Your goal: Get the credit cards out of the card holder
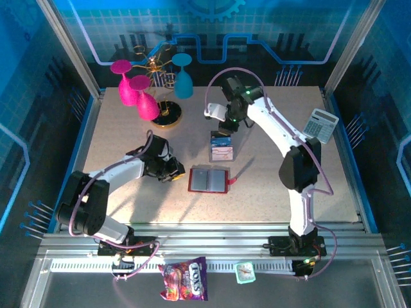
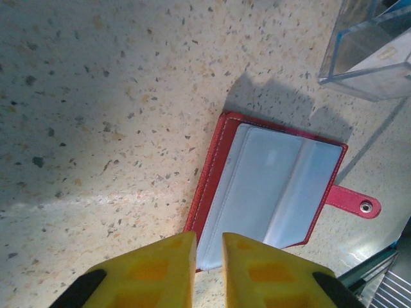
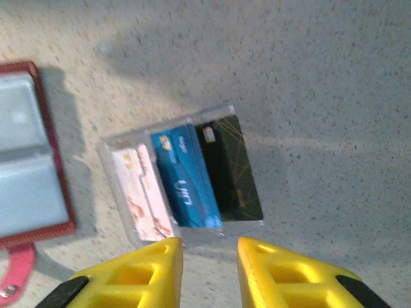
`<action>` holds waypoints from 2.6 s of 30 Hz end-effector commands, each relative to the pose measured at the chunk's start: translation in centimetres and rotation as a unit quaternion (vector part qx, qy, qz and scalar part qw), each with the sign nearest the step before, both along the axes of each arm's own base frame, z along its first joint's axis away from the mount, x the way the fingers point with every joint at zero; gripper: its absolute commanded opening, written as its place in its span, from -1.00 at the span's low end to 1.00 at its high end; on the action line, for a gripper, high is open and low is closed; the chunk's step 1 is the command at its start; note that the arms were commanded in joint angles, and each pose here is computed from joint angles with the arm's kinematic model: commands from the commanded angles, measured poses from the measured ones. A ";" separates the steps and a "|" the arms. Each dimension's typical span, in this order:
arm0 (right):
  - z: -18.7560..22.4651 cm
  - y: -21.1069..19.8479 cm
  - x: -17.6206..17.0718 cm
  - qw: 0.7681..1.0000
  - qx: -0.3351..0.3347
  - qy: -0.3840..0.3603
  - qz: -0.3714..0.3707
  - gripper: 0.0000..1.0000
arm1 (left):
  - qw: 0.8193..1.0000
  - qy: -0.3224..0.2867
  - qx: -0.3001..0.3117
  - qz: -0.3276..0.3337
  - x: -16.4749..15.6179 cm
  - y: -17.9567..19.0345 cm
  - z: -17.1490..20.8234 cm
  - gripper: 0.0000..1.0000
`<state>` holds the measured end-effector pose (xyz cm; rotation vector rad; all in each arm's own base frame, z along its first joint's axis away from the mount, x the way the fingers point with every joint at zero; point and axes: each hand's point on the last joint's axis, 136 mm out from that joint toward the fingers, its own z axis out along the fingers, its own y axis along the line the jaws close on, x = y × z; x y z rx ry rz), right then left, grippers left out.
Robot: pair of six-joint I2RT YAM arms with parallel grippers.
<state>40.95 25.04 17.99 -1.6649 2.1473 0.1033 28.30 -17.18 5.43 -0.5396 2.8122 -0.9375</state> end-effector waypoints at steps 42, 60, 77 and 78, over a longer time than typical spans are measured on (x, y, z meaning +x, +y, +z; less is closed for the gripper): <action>-11.5 8.2 -14.7 0.762 0.276 0.398 -0.430 -0.53 | 0.998 0.043 -0.009 -0.043 -1.9 -3.9 -3.5 -0.83; -15.1 8.0 -15.3 0.756 0.212 0.416 -0.458 -0.38 | 0.997 0.065 0.004 -0.041 -2.6 -3.2 -4.9 -0.87; -15.7 5.7 -16.0 0.770 0.164 0.384 -0.483 -0.34 | 0.996 0.074 0.008 -0.042 -2.8 -2.8 -5.4 -0.87; -15.6 5.7 -16.0 0.768 0.170 0.386 -0.482 -0.34 | 0.996 0.072 0.009 -0.043 -2.8 -2.8 -5.3 -0.87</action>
